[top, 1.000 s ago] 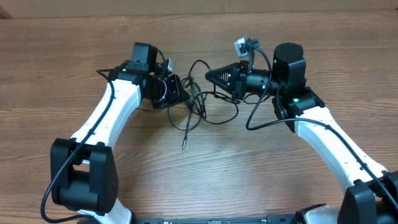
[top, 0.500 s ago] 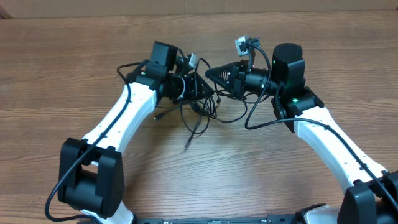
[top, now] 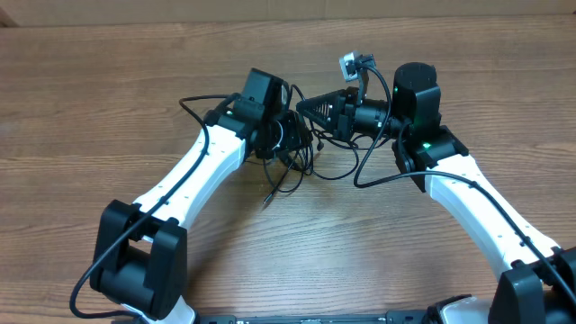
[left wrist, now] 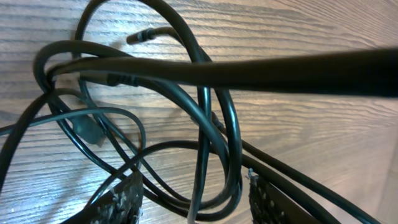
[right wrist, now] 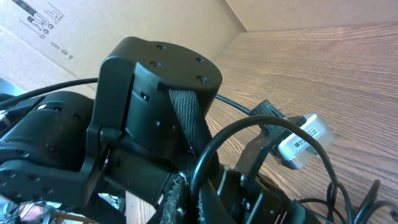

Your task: Untangle cables

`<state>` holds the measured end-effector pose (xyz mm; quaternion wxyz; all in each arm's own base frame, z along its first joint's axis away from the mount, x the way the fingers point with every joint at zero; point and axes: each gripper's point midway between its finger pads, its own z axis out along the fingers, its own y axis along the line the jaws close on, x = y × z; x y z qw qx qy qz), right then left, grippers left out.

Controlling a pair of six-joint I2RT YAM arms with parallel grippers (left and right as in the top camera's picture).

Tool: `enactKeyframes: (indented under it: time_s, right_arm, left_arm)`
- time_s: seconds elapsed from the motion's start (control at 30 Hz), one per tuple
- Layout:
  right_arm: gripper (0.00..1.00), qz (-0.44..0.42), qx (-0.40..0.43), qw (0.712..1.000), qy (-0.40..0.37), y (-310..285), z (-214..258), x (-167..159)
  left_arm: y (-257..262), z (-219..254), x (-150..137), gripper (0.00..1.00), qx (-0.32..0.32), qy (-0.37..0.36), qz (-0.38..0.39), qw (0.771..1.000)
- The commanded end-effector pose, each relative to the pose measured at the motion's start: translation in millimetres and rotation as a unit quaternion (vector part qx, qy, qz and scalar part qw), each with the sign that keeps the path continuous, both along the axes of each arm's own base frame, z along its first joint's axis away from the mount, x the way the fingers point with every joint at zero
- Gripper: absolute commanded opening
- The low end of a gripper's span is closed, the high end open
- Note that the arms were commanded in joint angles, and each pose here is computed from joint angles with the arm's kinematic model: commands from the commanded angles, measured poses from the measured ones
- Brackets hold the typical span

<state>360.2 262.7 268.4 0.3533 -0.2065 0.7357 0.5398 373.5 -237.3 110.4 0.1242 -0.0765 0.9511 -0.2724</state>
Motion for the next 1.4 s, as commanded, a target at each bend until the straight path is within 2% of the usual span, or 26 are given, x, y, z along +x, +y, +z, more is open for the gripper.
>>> enactKeyframes:
  time_s: [0.0, 0.17, 0.4, 0.47, 0.53, 0.63, 0.77, 0.87, 0.97, 1.1, 1.13, 1.27, 1.37]
  right_arm:
    - [0.04, 0.002, 0.007, 1.0, -0.018, 1.4, 13.2, -2.0]
    - [0.04, 0.002, 0.007, 1.0, -0.02, 1.5, 13.8, -1.9]
    - [0.04, 0.003, 0.007, 1.0, -0.02, 1.5, 14.0, -2.0]
    - [0.04, 0.002, 0.007, 1.0, -0.02, 1.5, 14.1, -1.9]
    - [0.04, 0.002, 0.007, 1.0, -0.02, 1.5, 14.1, -1.9]
    - [0.04, 0.002, 0.007, 1.0, -0.02, 1.4, 13.7, -2.0]
    - [0.04, -0.015, -0.005, 1.0, 0.005, -3.7, 3.1, 1.9]
    - [0.04, -0.089, -0.054, 0.992, 0.074, -25.7, -31.4, 17.0]
    - [0.04, -0.227, -0.152, 0.95, 0.153, -77.6, -85.8, 34.3]
    - [0.04, -0.4, -0.294, 0.843, 0.206, -172.3, -135.9, 34.7]
    - [0.04, -0.439, -0.327, 0.808, 0.218, -201.4, -143.9, 30.0]
    - [0.04, -0.498, -0.369, 0.746, 0.243, -255.7, -153.0, 18.1]
    - [0.04, -0.524, -0.377, 0.717, 0.262, -284.4, -156.2, 10.8]
  left_arm:
    - [2.2, -4.0, 2.4, 0.53, 0.027, -0.016, 0.024, 0.999]
    - [-2.2, -13.3, -1.1, 0.47, 0.016, -0.009, 0.036, 0.999]
    - [5.9, -29.1, -2.1, 0.46, 0.033, -0.016, 0.045, 0.998]
    - [7.3, -32.6, -4.2, 0.41, 0.037, -0.014, 0.043, 0.998]
    - [8.4, -33.4, -4.2, 0.32, 0.047, -0.025, 0.025, 0.998]
    - [9.7, -33.7, -3.6, 0.06, 0.062, -0.044, -0.006, 0.997]
    - [24.5, -32.2, -1.5, 0.04, 0.068, -0.037, 0.005, 0.997]
    - [49.6, -22.6, 1.6, 0.04, 0.08, -0.036, 0.014, 0.996]
    - [79.2, -8.3, 1.2, 0.04, 0.098, -0.044, 0.01, 0.994]
    - [124.3, 18.0, -3.1, 0.04, 0.12, -0.066, 0.011, 0.991]
    - [141.4, 28.5, -4.2, 0.04, 0.125, -0.075, 0.022, 0.989]
    - [183.0, 53.8, -5.8, 0.04, 0.123, -0.093, 0.076, 0.985]
    - [210.0, 68.8, -5.3, 0.04, 0.124, -0.109, 0.115, 0.98]
